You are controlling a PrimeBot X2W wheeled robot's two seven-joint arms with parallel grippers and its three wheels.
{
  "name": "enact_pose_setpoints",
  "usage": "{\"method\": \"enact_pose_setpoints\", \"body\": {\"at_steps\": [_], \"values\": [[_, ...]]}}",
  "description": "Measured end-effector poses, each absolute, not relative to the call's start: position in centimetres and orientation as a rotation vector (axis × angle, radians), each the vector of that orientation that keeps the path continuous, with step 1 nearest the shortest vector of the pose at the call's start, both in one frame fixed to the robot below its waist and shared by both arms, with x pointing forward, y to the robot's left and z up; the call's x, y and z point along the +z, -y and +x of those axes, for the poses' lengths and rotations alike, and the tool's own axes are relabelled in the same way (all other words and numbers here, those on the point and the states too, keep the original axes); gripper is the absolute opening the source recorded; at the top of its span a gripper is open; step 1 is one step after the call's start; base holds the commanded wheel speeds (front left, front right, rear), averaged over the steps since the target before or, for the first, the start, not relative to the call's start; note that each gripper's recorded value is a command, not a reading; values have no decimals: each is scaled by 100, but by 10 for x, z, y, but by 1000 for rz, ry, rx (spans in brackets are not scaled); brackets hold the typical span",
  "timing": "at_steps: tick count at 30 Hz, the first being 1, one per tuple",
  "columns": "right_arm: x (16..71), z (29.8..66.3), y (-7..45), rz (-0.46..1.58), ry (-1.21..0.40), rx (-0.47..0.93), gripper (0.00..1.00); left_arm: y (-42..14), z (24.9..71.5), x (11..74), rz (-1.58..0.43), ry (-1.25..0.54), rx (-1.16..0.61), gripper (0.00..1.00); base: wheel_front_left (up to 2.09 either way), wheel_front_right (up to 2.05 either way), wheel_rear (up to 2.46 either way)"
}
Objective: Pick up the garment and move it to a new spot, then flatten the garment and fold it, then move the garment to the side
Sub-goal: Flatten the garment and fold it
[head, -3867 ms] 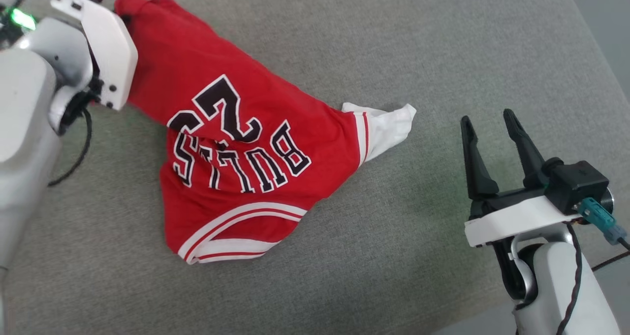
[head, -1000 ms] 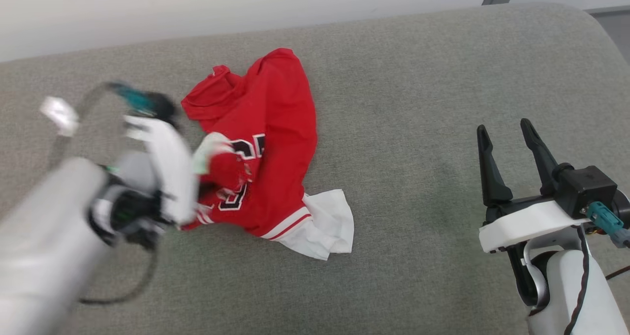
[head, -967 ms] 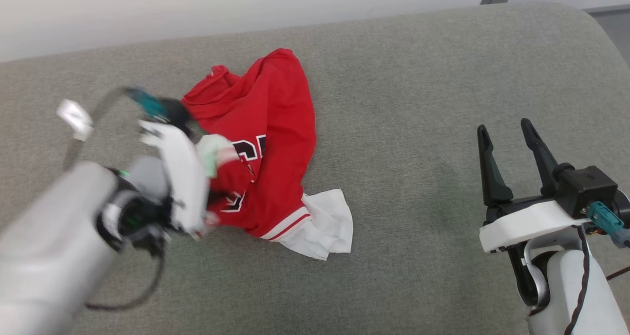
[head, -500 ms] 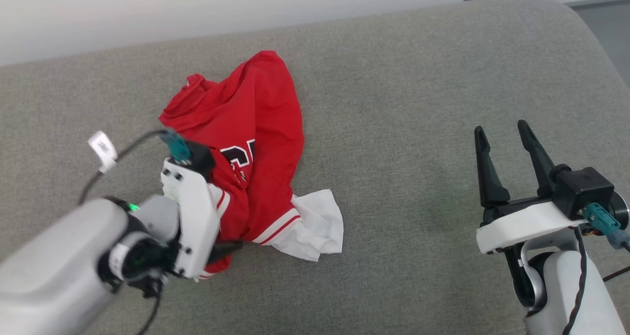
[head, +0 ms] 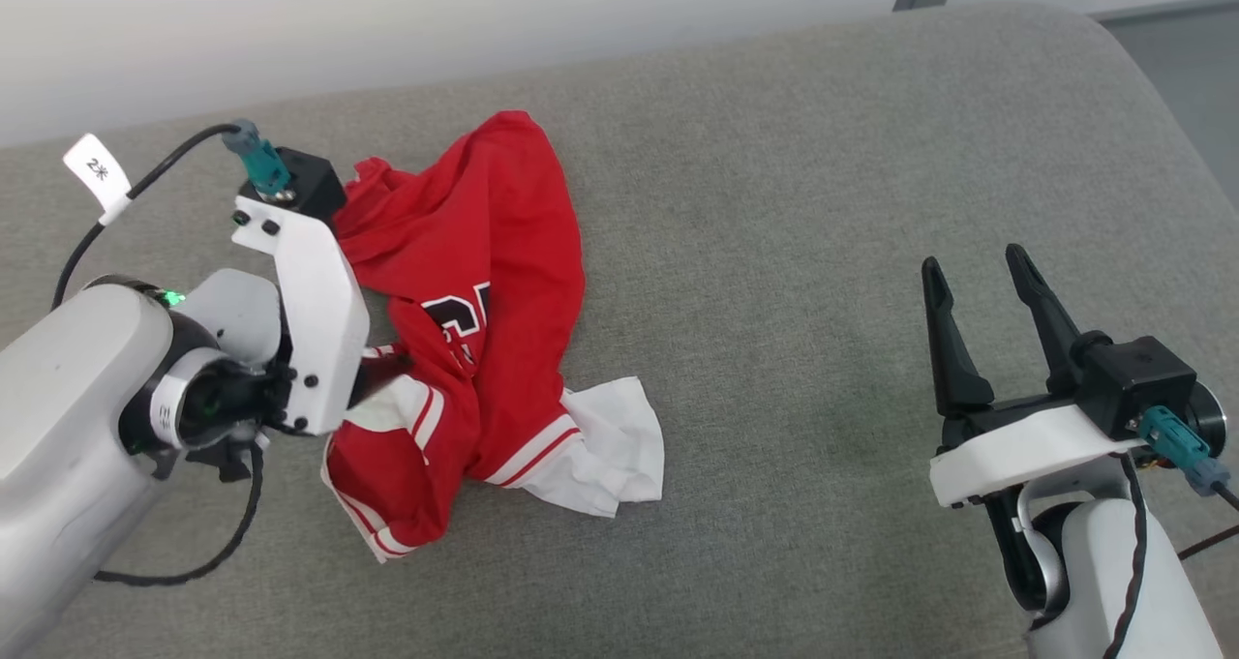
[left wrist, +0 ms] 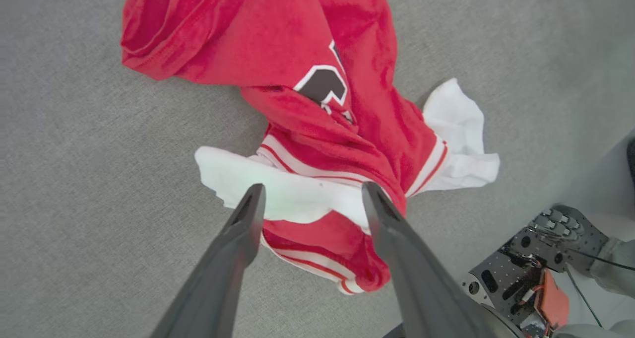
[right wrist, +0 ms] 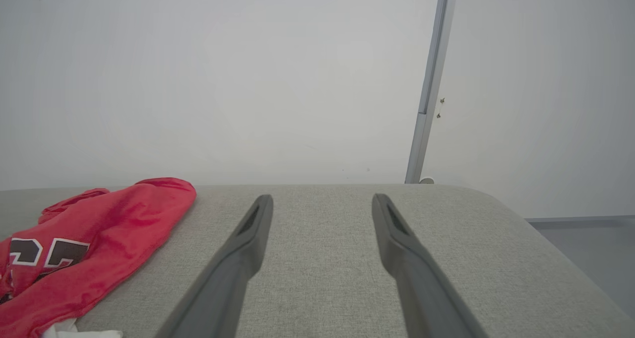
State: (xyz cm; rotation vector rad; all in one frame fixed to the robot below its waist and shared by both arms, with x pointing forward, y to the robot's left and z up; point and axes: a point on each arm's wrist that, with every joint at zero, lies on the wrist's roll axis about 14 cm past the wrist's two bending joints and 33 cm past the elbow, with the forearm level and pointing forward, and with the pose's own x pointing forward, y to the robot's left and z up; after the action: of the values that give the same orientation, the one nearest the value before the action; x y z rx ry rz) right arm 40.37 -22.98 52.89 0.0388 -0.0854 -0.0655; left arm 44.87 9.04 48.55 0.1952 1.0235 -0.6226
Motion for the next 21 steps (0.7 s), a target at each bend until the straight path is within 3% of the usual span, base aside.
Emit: {"method": "enact_pose_setpoints", "body": {"at_steps": [10, 11, 12, 13, 21], "values": [[520, 407, 239, 36, 65, -90, 100, -117, 463, 425, 199, -1183, -466, 100, 0, 0, 0], [519, 407, 240, 35, 61, -93, 100, -119, 461, 419, 187, -1207, -455, 83, 0, 0, 0], [518, 408, 240, 35, 58, -95, 100, -120, 460, 415, 180, -1225, -448, 38, 0, 0, 0], [517, 408, 241, 35, 57, -96, 100, -120, 459, 412, 162, -1238, -442, 0, 0, 0, 0], [517, 412, 239, 35, 61, -92, 100, -135, 464, 415, 62, -1240, -377, 0, 0, 0, 0]]}}
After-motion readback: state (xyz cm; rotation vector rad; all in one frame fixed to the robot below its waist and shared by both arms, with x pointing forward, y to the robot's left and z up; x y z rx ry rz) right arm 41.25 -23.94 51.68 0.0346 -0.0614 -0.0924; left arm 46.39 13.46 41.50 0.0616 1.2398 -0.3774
